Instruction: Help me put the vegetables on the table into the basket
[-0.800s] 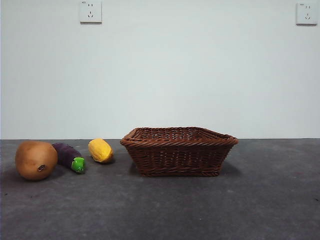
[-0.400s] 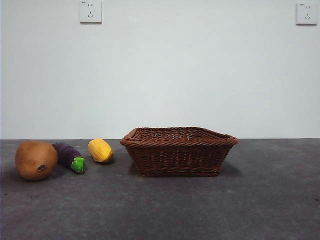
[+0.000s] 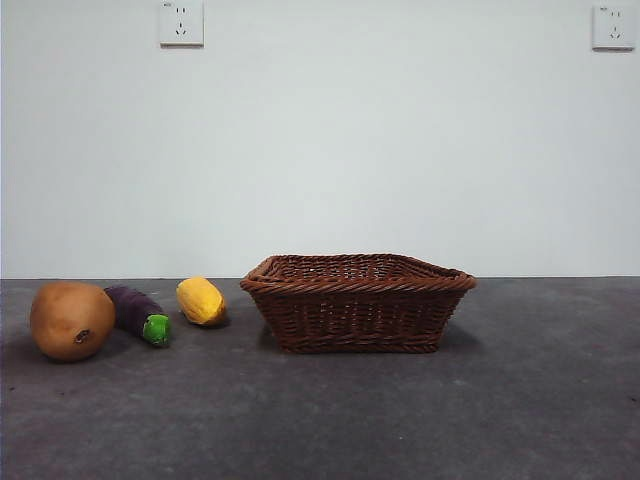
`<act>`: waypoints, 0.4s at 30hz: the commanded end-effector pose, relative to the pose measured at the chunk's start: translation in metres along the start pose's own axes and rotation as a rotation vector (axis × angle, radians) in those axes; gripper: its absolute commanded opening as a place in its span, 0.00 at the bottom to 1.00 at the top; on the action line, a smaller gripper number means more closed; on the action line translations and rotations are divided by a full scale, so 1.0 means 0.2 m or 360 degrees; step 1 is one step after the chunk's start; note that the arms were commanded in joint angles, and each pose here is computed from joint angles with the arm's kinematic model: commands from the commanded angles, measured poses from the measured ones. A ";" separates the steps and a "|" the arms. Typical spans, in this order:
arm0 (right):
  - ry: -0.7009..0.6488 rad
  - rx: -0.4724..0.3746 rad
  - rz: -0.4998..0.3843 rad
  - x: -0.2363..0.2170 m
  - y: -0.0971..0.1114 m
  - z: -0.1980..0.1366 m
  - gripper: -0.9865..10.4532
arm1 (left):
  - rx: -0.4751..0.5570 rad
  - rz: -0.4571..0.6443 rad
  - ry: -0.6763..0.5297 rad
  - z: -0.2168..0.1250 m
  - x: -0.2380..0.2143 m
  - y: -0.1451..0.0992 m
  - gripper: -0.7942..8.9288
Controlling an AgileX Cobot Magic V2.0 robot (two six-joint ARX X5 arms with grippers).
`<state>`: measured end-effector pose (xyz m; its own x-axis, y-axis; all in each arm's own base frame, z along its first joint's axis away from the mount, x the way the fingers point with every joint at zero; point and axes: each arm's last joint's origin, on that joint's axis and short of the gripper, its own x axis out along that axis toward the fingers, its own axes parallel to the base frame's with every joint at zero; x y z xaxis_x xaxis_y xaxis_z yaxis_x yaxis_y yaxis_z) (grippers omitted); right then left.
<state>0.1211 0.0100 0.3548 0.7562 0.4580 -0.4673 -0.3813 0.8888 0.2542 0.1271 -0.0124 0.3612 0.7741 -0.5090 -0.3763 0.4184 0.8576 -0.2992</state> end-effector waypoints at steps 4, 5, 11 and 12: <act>0.0062 0.0033 0.0022 0.08 -0.04 0.10 0.66 | 0.0011 -0.0011 -0.0001 0.01 0.02 0.01 0.77; 0.0080 0.0049 0.0046 0.12 -0.06 0.14 0.66 | 0.0009 -0.0011 0.0002 0.01 0.02 0.01 0.77; 0.0320 0.0066 0.0174 0.50 -0.11 0.36 0.66 | -0.0002 -0.0010 0.0020 0.01 0.04 0.02 0.77; 0.0366 0.0064 0.0180 0.58 -0.12 0.39 0.66 | -0.0006 -0.0010 0.0027 0.01 0.04 0.02 0.77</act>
<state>0.2553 0.0405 0.3632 0.5710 0.5513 -0.6083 -0.4363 0.8314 0.3440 0.1364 -0.0122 0.3578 0.7631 -0.5092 -0.3980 0.4095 0.8574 -0.3119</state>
